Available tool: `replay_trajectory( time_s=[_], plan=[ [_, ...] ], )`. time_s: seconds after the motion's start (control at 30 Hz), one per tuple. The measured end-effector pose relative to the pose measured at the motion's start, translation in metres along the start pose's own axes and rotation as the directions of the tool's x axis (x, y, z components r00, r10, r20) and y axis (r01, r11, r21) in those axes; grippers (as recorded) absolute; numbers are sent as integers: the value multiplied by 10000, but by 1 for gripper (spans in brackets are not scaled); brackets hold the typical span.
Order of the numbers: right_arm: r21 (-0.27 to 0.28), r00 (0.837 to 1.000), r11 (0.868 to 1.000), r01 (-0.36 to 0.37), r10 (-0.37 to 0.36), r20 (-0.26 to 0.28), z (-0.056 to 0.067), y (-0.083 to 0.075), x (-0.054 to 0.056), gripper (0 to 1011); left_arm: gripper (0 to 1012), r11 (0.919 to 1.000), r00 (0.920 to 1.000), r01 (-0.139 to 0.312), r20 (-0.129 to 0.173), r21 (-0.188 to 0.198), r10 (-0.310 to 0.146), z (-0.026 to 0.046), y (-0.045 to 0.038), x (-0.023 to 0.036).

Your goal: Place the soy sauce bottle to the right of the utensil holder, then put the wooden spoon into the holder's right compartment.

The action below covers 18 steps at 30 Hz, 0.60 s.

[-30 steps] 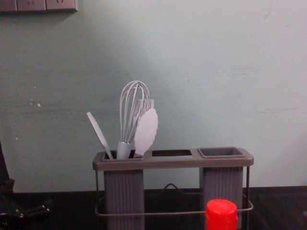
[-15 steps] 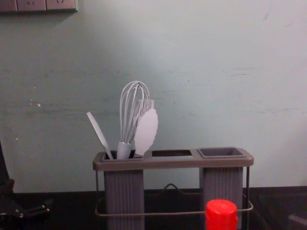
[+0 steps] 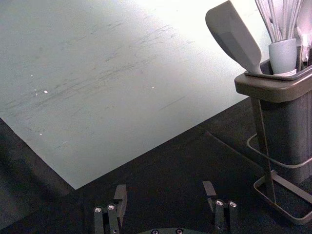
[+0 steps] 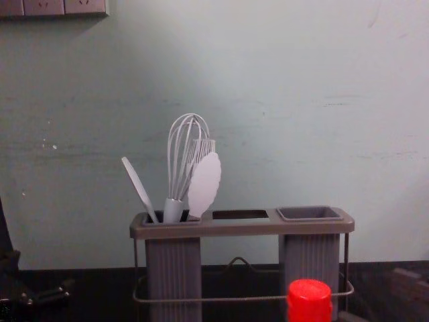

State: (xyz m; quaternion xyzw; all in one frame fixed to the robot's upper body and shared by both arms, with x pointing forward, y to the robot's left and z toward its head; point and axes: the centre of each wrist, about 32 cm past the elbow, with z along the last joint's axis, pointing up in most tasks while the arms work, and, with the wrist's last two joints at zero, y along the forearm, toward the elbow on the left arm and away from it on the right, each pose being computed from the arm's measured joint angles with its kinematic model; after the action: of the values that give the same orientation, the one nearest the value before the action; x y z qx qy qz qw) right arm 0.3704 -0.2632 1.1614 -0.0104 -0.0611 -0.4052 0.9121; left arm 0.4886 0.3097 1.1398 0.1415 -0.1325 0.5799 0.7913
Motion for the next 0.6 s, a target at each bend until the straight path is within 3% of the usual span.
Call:
replay_trajectory(
  time_s=[0.6],
  plan=[
    [45,9984,9987,-502,503,-247,-54,348,-103,1002,1011,10000,10000,0,-1,-1,0,0,0,0]
  ],
)
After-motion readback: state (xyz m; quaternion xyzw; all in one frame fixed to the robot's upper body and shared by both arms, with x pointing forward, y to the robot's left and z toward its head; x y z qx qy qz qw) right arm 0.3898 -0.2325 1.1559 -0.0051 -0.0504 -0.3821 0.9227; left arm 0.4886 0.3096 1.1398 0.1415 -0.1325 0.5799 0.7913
